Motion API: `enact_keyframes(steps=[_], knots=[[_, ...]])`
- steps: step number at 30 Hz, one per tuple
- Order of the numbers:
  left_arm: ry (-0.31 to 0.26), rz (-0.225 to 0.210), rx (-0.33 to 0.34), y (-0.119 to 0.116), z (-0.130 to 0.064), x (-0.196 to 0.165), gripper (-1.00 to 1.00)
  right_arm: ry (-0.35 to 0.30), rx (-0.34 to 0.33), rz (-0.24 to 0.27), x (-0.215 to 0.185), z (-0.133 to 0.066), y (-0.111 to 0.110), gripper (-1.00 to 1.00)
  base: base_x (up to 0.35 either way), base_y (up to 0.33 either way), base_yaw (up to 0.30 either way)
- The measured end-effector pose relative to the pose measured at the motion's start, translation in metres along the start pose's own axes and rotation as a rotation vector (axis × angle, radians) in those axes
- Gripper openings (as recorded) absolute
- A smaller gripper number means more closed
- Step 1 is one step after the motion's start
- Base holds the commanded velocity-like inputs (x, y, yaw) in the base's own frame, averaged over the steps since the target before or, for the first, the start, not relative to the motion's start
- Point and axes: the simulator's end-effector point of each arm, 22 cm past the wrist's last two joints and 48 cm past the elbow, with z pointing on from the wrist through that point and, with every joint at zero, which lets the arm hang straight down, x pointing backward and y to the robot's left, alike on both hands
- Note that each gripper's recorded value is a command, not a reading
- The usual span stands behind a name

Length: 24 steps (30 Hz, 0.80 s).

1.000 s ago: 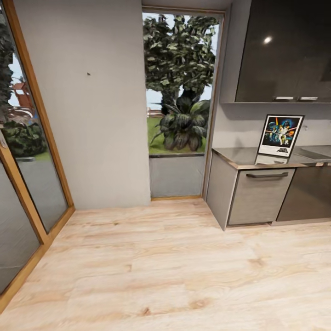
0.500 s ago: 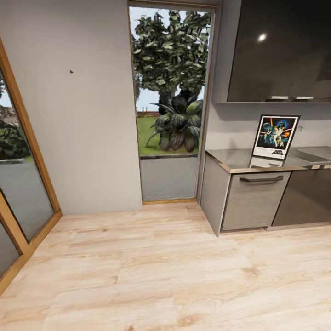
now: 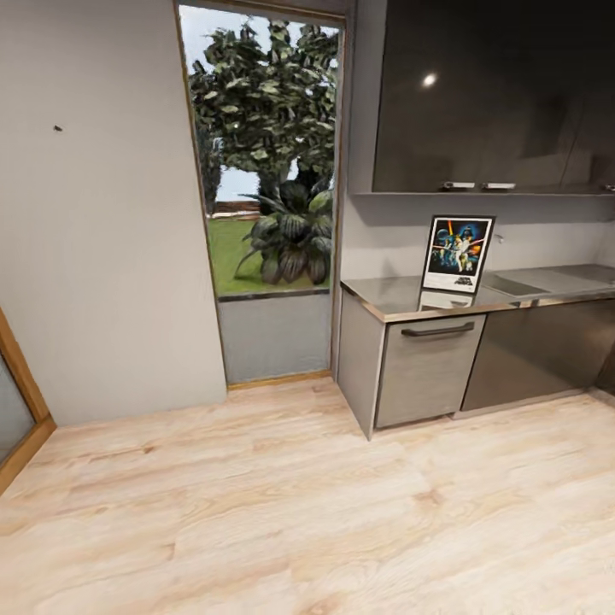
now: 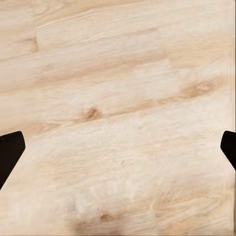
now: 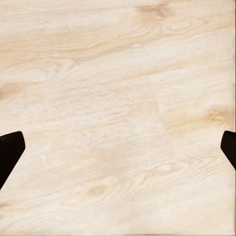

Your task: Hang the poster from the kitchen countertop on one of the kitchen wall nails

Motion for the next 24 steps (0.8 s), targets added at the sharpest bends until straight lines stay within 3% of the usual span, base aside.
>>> enact_keyframes(steps=[5, 14, 19, 24], knots=[[-0.003, 0.000, 0.000, 0.000, 0.000, -0.001, 1.00, -0.003, -0.001, -0.001, -0.001, 0.000, 0.000, 1.00, 0.232, -0.159, -0.191], [-0.003, 0.000, -0.001, 0.000, 0.000, -0.001, 1.00, 0.025, -0.009, -0.011, 0.011, -0.002, 0.004, 1.00, 0.293, -0.159, -0.028], [-0.013, -0.018, 0.012, -0.013, -0.005, 0.002, 1.00, 0.039, 0.010, -0.014, 0.022, -0.004, -0.011, 1.00, 0.000, 0.000, 0.000], [-0.016, -0.023, 0.017, -0.017, -0.006, 0.000, 1.00, 0.039, 0.010, -0.014, 0.022, -0.004, -0.011, 1.00, 0.000, 0.000, 0.000]])
